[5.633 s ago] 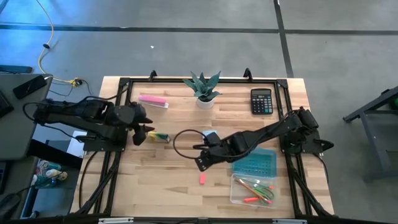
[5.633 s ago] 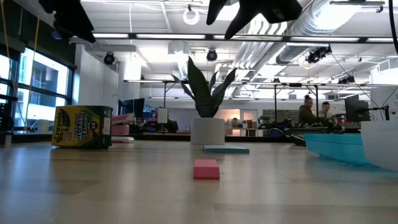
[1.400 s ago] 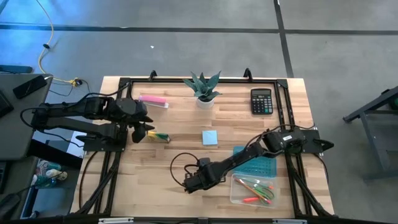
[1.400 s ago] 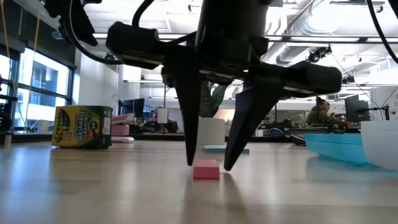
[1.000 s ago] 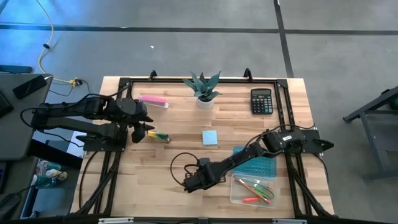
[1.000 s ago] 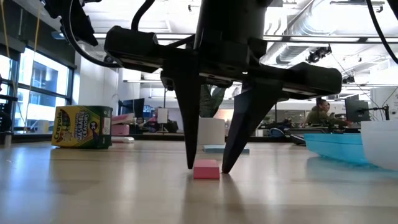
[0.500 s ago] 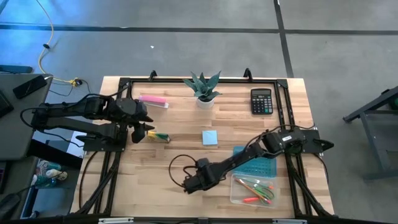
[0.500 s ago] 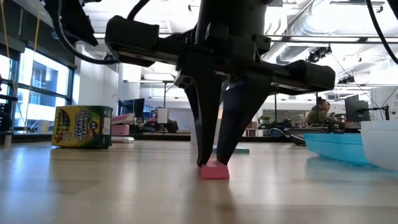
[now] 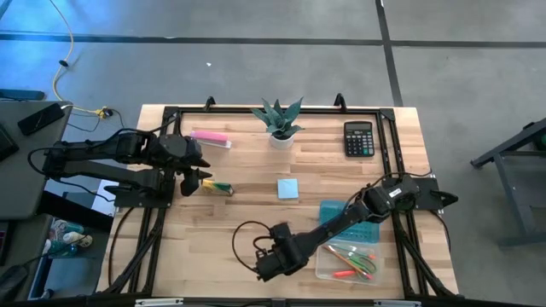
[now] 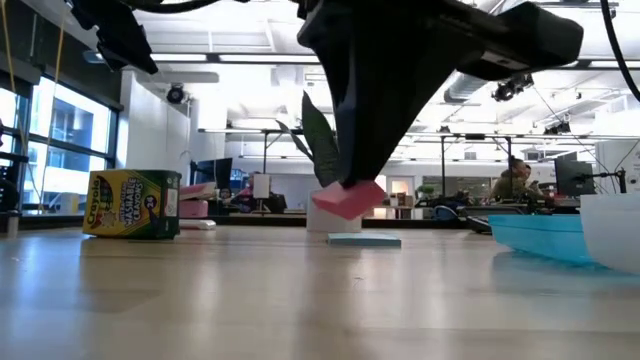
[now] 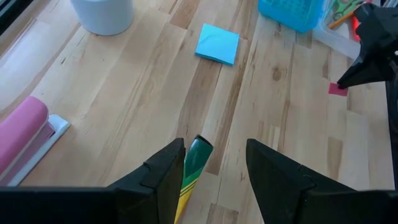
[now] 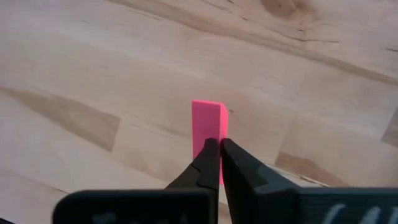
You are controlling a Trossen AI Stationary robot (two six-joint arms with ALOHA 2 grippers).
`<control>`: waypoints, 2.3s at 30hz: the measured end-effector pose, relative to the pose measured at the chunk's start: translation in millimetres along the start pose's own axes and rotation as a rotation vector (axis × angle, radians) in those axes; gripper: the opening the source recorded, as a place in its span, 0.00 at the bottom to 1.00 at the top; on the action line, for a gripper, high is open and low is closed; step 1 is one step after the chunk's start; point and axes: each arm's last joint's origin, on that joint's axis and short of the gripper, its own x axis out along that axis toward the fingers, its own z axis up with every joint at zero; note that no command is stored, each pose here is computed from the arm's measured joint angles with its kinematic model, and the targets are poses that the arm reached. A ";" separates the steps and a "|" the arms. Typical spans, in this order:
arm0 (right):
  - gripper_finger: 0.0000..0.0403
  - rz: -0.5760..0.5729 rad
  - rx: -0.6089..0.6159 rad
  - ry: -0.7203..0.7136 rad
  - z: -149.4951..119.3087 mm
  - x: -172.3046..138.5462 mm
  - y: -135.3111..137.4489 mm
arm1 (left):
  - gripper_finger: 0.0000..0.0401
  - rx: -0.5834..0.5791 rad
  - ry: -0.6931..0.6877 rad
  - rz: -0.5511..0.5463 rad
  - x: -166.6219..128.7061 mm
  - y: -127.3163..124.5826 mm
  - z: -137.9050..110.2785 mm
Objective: Pack school essentials
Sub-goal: Put the pink eraser into the blue supply box
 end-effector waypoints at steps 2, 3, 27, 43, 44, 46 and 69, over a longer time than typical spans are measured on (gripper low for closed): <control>0.01 0.000 -0.002 -0.001 -0.7 -1.4 -0.1 | 0.40 0.000 0.000 0.000 0.0 0.0 0.0; 0.00 0.001 -0.003 -0.002 -0.8 -1.6 -0.1 | 0.40 0.000 0.000 0.000 0.1 0.0 0.0; 0.00 -0.011 0.031 -0.007 -18.8 -7.2 -6.0 | 0.40 0.000 0.000 0.000 0.1 0.0 0.0; 0.01 0.013 -0.012 0.018 -26.2 -41.0 -15.9 | 0.40 0.000 -0.011 0.046 1.3 1.1 1.0; 0.03 0.034 -0.019 0.040 -27.1 -41.2 -13.5 | 0.40 0.000 -0.008 0.047 1.8 1.0 1.1; 0.07 0.063 -0.022 0.070 -28.8 -41.5 -10.4 | 0.40 -0.005 -0.003 0.047 2.9 0.9 1.4; 0.60 -0.091 -0.081 0.153 -25.9 9.9 -7.6 | 0.40 0.013 0.038 0.064 12.6 -0.2 3.8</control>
